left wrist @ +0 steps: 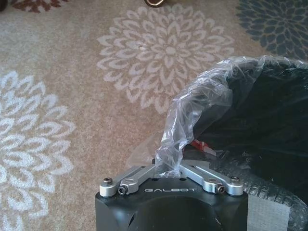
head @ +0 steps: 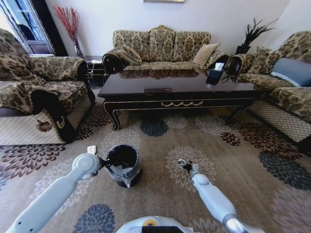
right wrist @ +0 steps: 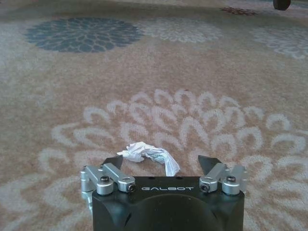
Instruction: Move to the front of the table and pick up the trash from the floor, then place it into the trash bin.
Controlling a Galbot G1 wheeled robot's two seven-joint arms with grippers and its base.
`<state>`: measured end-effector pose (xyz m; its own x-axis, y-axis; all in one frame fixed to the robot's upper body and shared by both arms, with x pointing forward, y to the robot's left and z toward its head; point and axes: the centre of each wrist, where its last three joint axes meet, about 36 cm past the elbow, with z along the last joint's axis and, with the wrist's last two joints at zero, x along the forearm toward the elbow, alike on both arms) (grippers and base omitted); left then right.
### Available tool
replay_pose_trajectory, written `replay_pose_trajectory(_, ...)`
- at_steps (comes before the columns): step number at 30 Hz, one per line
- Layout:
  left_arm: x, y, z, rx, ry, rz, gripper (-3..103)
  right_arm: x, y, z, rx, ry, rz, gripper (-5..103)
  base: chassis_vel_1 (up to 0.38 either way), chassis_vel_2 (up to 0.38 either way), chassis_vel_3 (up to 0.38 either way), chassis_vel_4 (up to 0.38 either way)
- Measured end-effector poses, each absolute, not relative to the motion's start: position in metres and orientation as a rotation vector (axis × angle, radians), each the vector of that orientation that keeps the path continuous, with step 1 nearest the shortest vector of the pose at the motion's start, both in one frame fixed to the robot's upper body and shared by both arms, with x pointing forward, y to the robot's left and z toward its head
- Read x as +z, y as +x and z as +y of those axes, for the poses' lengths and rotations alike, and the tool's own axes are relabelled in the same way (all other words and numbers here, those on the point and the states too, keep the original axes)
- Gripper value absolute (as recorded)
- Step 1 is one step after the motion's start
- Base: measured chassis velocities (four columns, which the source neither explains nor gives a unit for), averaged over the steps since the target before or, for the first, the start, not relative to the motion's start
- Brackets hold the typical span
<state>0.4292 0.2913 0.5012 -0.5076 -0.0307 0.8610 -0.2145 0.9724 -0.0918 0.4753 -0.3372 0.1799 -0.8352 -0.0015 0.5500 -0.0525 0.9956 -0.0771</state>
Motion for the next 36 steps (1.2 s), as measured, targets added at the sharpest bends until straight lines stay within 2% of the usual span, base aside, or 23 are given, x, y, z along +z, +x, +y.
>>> replay_pose_trajectory(2,0.5012,0.4288,0.2933,0.226,0.176,-2.097,0,0.1786,0.4779,-0.3371,0.125,0.028,-2.554,79,0.000,0.000,0.000,0.000)
replay_pose_trajectory(4,0.5012,0.4286,0.2939,0.225,0.177,-2.097,0,0.1784,0.4788,-0.3373,0.126,0.025,-2.554,79,0.000,0.000,0.000,0.000)
replay_pose_trajectory(8,0.5016,0.4272,0.2945,0.223,0.176,-2.099,0,0.1776,0.4830,-0.3401,0.136,0.016,-2.548,57,0.000,0.000,0.000,0.000)
replay_pose_trajectory(10,0.5022,0.4270,0.2943,0.223,0.175,-2.100,0,0.1772,0.4831,-0.3403,0.137,0.017,-2.546,57,0.000,0.000,0.000,0.000)
replay_pose_trajectory(13,0.5038,0.4268,0.2949,0.224,0.174,-2.105,0,0.1761,0.4843,-0.3373,0.137,0.023,-2.541,40,0.000,0.000,0.000,0.000)
replay_pose_trajectory(14,0.5038,0.4268,0.2949,0.224,0.174,-2.105,0,0.1761,0.4843,-0.3373,0.137,0.023,-2.541,40,0.000,0.000,0.000,0.000)
replay_pose_trajectory(16,0.5038,0.4262,0.2968,0.223,0.179,-2.104,0,0.1755,0.4848,-0.3339,0.134,0.029,-2.537,30,0.000,0.000,0.000,0.000)
replay_pose_trajectory(17,0.5039,0.4260,0.2973,0.224,0.180,-2.104,0,0.1753,0.4848,-0.3330,0.133,0.030,-2.536,30,0.000,0.000,0.000,0.000)
replay_pose_trajectory(19,0.5042,0.4252,0.2985,0.224,0.182,-2.105,0,0.1752,0.4847,-0.3320,0.133,0.033,-2.533,19,0.000,0.000,0.000,0.000)
replay_pose_trajectory(20,0.5042,0.4252,0.2985,0.224,0.182,-2.105,0,0.1752,0.4847,-0.3320,0.133,0.033,-2.533,19,0.000,0.000,0.000,0.000)
replay_pose_trajectory(23,0.5045,0.4245,0.2991,0.225,0.181,-2.106,0,0.1761,0.4840,-0.3328,0.137,0.035,-2.532,3,0.000,0.000,0.000,0.000)
replay_pose_trajectory(26,0.5043,0.4245,0.2987,0.226,0.180,-2.107,0,0.1768,0.4830,-0.3349,0.142,0.034,-2.530,1,0.000,0.000,0.000,0.000)
replay_pose_trajectory(36,0.5023,0.4235,0.2959,0.226,0.173,-2.104,0,0.1785,0.4770,-0.3392,0.142,0.033,-2.531,0,0.000,0.000,0.000,0.000)
